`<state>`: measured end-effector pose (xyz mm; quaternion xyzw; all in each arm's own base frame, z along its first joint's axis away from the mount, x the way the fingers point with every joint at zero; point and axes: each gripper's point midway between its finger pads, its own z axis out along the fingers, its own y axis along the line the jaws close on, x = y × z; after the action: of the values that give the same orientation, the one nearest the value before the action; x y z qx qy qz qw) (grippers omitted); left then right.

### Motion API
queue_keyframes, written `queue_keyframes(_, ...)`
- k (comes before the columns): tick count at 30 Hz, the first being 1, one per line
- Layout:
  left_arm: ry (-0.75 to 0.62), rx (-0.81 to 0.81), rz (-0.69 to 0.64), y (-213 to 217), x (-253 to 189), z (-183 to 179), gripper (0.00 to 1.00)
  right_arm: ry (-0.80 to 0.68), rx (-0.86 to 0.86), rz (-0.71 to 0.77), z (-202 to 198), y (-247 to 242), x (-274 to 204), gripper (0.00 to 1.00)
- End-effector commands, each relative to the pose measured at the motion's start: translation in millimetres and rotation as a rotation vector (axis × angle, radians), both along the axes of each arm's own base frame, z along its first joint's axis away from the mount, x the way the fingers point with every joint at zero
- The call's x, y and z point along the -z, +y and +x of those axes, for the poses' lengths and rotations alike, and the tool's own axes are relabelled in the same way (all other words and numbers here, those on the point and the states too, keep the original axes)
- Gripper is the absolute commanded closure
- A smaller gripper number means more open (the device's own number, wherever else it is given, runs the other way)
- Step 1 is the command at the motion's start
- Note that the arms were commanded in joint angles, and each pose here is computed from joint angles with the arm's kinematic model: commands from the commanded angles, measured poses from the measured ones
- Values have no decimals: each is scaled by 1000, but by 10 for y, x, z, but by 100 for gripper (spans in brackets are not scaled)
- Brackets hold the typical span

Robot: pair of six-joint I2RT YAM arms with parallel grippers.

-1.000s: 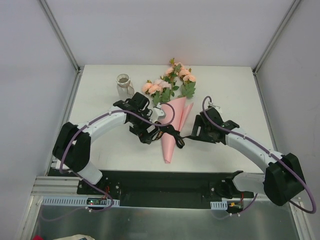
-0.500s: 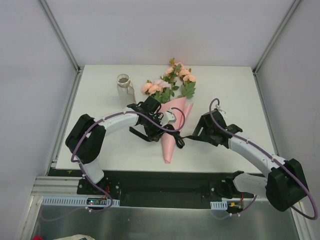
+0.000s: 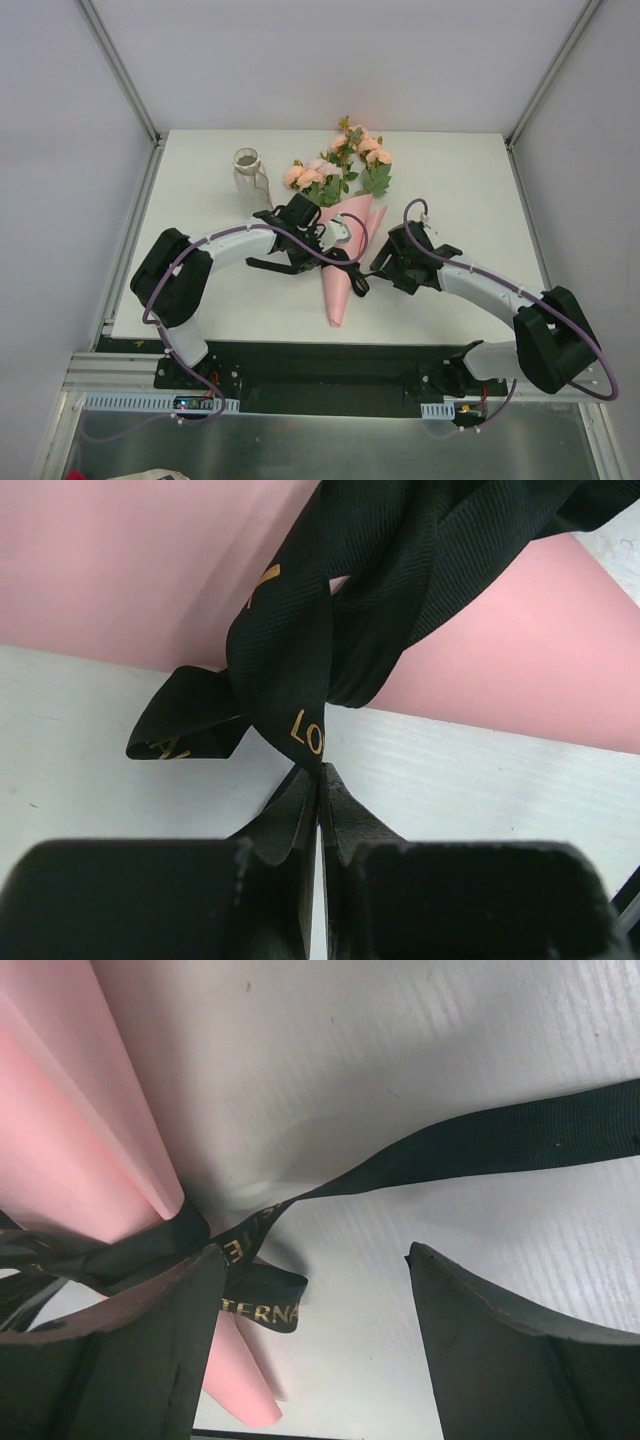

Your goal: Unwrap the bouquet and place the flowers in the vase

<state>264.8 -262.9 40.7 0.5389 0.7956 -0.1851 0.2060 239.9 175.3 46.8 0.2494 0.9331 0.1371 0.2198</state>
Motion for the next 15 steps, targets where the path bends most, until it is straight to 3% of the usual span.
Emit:
queue_keyframes(1, -32, -3, -14, -12, -82, 15, 100, -99, 87, 61, 219, 65, -210, 23)
queue_keyframes(9, -37, -6, -27, -5, -140, -11, 100, -46, 152, 64, 255, 93, -31, 36)
queue_keyframes(15, -53, -1, -20, 29, -155, -16, 100, -29, 181, 103, 286, 171, 56, 37)
